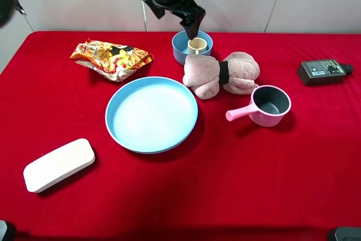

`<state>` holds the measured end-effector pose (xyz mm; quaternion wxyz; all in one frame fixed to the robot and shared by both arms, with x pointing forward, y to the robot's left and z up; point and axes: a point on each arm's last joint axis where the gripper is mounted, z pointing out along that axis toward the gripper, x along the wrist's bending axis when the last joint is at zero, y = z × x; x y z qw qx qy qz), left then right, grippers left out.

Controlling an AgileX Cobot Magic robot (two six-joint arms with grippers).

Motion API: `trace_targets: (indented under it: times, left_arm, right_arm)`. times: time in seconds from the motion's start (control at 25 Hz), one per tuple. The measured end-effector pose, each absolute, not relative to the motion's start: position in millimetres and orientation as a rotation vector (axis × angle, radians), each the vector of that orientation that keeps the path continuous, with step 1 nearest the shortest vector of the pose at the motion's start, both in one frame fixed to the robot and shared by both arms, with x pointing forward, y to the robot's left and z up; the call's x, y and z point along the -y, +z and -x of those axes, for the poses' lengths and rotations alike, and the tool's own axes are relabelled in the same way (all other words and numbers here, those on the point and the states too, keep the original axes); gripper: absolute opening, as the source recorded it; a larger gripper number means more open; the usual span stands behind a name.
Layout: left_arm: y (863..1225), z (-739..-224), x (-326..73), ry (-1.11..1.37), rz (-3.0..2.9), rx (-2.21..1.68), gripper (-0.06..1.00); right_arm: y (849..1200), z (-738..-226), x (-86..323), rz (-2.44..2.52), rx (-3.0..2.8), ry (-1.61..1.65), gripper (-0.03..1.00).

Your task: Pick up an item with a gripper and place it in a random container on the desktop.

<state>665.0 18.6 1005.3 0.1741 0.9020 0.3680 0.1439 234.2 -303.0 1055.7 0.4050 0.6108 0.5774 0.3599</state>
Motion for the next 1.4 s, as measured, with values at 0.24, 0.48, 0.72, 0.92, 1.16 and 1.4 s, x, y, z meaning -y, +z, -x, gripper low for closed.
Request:
trace_targets:
  times: [0.24, 0.48, 0.72, 0.92, 1.16, 1.4]
  left_arm:
    - [1046.0, -648.0, -30.4, 0.394, -2.568, -1.07, 0.99]
    - [1098.0, -631.1, -41.0, 0.452, -2.473, -1.036, 0.99]
    - [1136.1, -601.9, -59.6, 0.468, -2.426, -1.021, 0.99]
    - [1150.9, -569.6, -83.3, 0.48, -2.446, -1.026, 0.99]
    - [1172.3, -523.1, -114.8, 0.494, -2.428, -1.019, 0.99]
    - [1179.4, -469.9, -150.7, 0.502, -2.416, -1.015, 0.99]
  right_arm:
    - [1055.7, -234.2, 303.0, -1.541, -1.457, 0.908, 0.69]
    - [1055.7, -234.2, 303.0, -1.541, -1.457, 0.908, 0.69]
    - [1055.7, -234.2, 303.0, -1.541, -1.457, 0.908, 0.69]
    - [1055.7, -234.2, 303.0, -1.541, -1.457, 0.908, 0.69]
    - [1055.7, -234.2, 303.0, -1.541, -1.457, 0.908, 0.69]
    - [1055.7, -234.2, 303.0, -1.541, -1.457, 0.908, 0.69]
